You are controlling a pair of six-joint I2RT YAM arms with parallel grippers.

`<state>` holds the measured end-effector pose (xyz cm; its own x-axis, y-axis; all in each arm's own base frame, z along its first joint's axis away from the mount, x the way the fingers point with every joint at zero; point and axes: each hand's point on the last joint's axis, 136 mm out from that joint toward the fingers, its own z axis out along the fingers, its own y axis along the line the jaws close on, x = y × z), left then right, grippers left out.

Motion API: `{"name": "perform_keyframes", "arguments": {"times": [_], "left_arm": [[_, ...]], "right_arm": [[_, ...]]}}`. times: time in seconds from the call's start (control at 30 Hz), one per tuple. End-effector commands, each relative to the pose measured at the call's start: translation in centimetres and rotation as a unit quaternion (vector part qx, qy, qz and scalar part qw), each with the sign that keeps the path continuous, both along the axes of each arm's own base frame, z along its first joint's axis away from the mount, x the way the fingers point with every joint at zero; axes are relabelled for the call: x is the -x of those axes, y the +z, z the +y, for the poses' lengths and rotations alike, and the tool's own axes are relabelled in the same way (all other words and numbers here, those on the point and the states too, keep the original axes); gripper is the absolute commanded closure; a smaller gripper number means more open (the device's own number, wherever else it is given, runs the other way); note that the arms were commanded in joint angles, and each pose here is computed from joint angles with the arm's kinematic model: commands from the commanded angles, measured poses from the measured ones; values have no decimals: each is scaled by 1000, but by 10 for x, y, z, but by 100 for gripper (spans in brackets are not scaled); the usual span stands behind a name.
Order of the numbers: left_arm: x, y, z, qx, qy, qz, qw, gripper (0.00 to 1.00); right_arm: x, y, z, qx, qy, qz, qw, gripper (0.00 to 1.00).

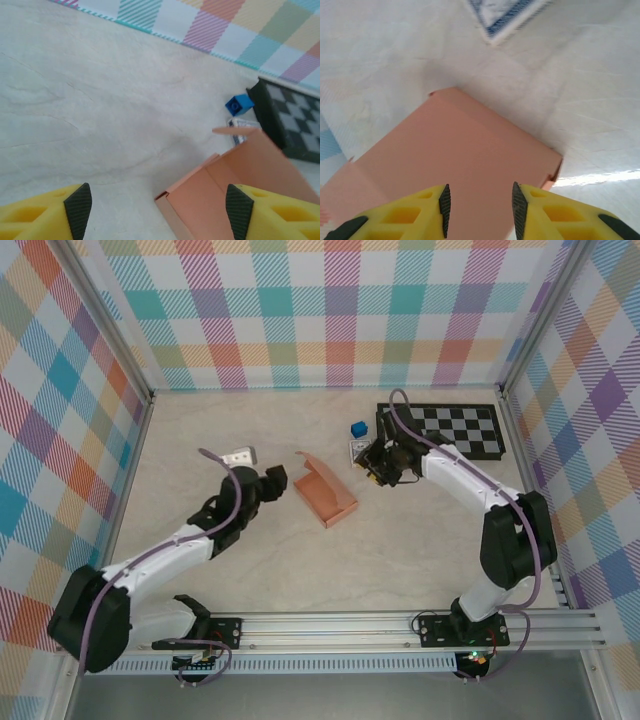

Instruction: Fold the paper box

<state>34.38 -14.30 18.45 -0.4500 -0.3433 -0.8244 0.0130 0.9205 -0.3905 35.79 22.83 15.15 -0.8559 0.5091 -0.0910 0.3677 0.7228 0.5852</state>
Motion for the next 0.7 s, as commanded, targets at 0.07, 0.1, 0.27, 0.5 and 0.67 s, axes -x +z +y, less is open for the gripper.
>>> {"name": "perform_keyframes", "arguments": {"times": [0.07, 0.1, 0.27, 0.5, 0.67], "left_arm": [[-3, 26, 0, 55, -40, 66, 995, 16], [-5, 29, -4, 59, -55, 81, 993, 15], [-15, 19, -20, 48, -103, 164, 980, 11], [-20, -1, -28, 68, -107, 203, 971, 10], [-18, -17, -38, 83, -123, 236, 960, 10]], "right_arm": [[16, 21, 30, 36, 119, -41, 991, 61], [18, 24, 35, 43, 135, -51, 989, 61], [26, 24, 55, 104, 200, -71, 972, 62], [27, -4, 61, 182, 241, -68, 951, 62], [27, -24, 68, 208, 259, -57, 941, 62]]}}
